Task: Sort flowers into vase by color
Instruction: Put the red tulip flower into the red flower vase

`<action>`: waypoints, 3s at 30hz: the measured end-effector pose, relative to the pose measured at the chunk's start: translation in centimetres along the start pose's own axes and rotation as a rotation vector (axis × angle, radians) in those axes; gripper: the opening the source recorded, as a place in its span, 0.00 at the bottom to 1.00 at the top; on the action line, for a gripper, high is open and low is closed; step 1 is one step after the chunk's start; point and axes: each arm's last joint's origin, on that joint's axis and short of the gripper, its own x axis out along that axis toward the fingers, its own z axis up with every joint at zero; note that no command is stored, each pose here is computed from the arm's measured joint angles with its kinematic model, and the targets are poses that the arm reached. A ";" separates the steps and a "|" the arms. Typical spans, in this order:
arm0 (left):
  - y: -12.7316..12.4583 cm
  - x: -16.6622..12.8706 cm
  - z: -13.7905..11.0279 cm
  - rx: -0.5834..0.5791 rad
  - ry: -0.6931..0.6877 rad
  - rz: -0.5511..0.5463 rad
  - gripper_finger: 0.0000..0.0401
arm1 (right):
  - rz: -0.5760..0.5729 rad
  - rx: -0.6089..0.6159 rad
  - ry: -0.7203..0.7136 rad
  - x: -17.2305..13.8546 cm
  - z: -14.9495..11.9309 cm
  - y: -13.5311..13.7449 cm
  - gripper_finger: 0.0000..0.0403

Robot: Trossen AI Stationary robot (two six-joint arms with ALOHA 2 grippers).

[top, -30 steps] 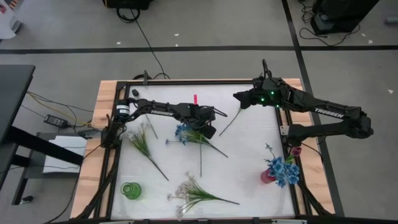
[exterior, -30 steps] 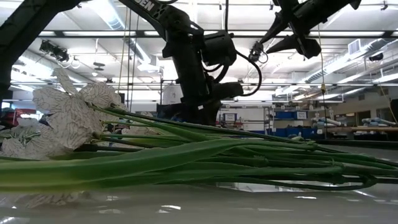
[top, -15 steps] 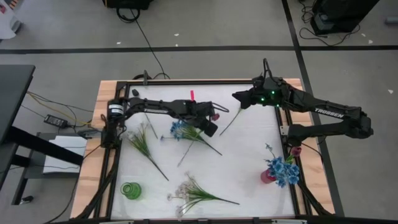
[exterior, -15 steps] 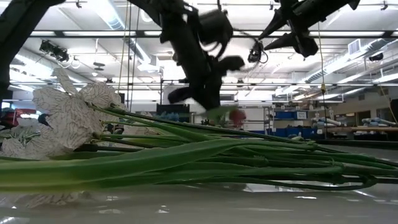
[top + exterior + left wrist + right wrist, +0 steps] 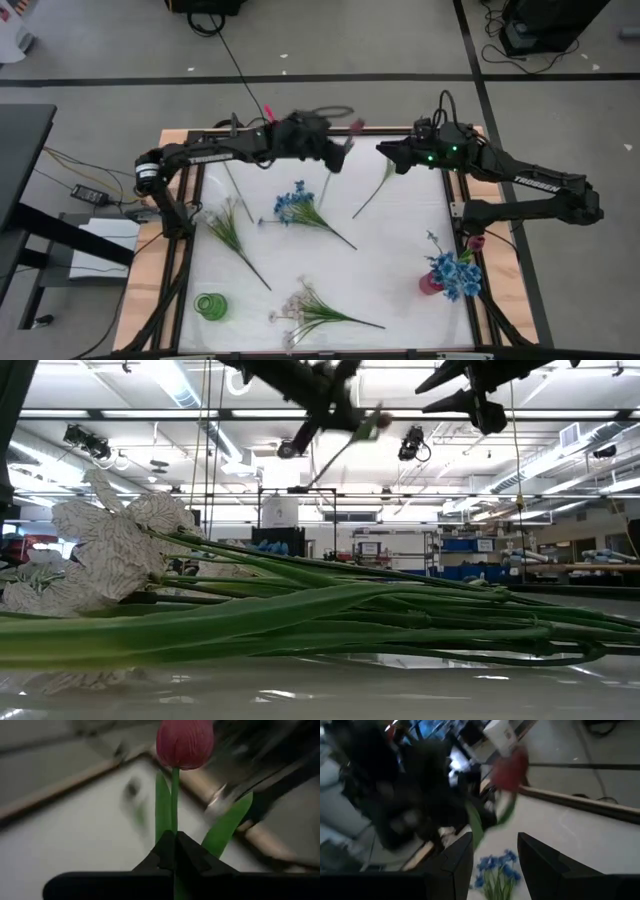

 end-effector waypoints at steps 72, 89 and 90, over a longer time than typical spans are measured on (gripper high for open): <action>-6.4 -10.2 4.0 0.278 -0.352 -0.426 0.40 | 0.194 -0.403 -0.085 -4.2 -1.1 3.6 0.04; -7.1 -12.6 -1.1 0.454 -0.094 -0.102 0.41 | 0.224 -0.667 -0.098 -11.5 -1.6 1.6 0.04; -6.7 -12.2 -1.3 0.437 -0.108 -0.100 0.41 | 0.196 -0.660 -0.110 -11.9 -1.5 1.3 0.04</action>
